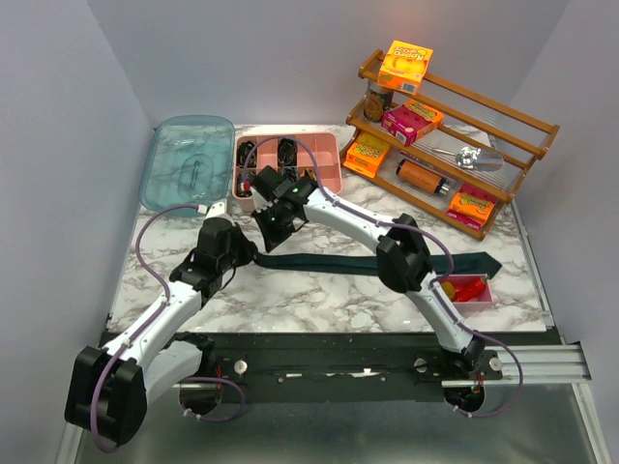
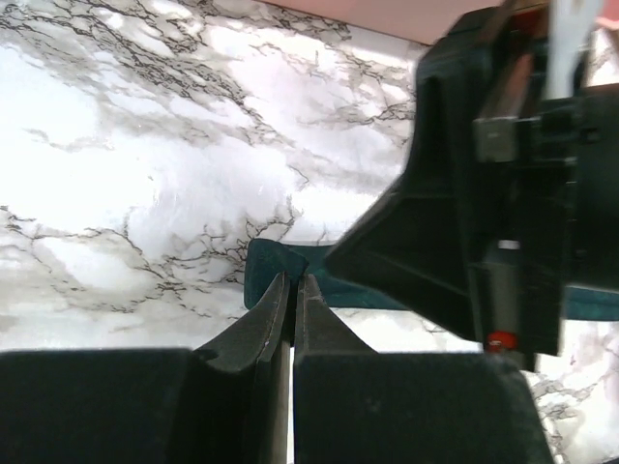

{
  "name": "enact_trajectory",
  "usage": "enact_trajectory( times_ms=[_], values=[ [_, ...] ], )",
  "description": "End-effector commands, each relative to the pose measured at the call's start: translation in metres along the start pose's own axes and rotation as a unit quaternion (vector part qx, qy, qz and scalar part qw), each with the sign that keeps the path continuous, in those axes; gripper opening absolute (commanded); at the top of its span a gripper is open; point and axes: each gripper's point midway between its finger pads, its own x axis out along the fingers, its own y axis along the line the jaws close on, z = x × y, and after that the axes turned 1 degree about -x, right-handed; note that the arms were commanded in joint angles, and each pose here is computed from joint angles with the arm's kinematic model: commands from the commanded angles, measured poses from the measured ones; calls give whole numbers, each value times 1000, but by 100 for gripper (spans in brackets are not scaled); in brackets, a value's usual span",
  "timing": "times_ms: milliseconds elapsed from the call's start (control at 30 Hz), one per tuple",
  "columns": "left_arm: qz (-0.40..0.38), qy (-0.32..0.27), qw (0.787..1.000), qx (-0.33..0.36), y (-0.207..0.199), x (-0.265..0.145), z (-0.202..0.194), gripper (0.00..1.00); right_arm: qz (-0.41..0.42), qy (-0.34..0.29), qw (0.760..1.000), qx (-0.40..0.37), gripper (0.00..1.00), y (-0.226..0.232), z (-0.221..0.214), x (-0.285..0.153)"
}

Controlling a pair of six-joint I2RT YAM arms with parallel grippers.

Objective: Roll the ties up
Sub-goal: Roll the tie at the center of the board.

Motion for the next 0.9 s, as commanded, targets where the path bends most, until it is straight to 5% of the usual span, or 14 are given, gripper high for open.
enact_trajectory(
  times_ms=[0, 867],
  values=[
    [21, -7, 999, 27, -3, 3, 5, 0, -50, 9, 999, 4, 1, -26, -12, -18],
    [20, 60, 995, 72, -28, 45, -49, 3, -71, 24, 997, 23, 1, -52, -35, -23]
  ],
)
